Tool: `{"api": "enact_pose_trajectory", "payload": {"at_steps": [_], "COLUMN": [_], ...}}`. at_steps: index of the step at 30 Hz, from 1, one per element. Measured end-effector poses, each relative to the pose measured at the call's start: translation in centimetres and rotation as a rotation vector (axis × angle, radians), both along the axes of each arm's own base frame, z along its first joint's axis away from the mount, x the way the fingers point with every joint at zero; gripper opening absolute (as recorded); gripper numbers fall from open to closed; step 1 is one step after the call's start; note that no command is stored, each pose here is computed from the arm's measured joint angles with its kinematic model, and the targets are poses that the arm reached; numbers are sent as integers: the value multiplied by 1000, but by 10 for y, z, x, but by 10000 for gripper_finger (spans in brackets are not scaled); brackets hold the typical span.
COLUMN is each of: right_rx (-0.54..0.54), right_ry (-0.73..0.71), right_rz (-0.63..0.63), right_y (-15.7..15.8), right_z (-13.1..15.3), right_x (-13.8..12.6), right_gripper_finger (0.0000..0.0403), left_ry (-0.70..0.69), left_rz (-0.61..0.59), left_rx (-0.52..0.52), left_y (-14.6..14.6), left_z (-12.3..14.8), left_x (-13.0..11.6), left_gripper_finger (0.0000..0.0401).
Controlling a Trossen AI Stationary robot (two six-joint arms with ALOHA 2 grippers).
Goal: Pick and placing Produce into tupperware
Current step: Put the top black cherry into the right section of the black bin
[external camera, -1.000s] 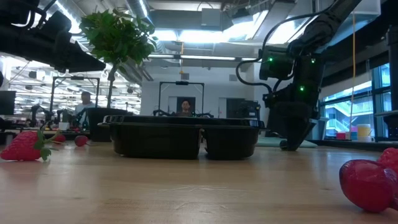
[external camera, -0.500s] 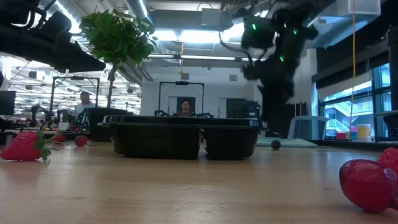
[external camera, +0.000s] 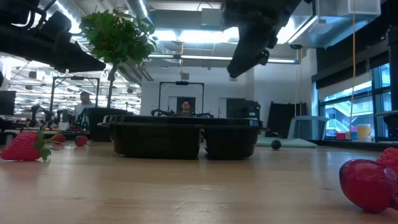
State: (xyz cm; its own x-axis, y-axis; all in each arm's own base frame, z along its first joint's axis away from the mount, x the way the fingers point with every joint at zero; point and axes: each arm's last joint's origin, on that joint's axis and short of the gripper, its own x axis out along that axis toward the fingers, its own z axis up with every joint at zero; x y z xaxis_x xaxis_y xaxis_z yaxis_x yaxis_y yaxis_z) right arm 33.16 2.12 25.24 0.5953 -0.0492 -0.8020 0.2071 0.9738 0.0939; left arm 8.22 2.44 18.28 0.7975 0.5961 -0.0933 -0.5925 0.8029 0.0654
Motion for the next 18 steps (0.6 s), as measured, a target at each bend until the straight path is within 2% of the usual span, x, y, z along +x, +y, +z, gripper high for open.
{"api": "enact_pose_trajectory", "payload": {"at_steps": [5,13,18], "right_rx": [-1,-5,25], "right_ry": [-3,130,188], "right_rz": [47,60,80], "right_y": [17,23,25], "right_z": [-16,-63,-81], "right_x": [12,28,32], "right_gripper_finger": [124,125,125], "left_ry": [0,0,0], "left_rz": [0,0,0], "left_rx": [0,0,0], "left_y": [0,0,0], "left_z": [0,0,0], "left_x": [0,0,0], "left_gripper_finger": [120,120,120]}}
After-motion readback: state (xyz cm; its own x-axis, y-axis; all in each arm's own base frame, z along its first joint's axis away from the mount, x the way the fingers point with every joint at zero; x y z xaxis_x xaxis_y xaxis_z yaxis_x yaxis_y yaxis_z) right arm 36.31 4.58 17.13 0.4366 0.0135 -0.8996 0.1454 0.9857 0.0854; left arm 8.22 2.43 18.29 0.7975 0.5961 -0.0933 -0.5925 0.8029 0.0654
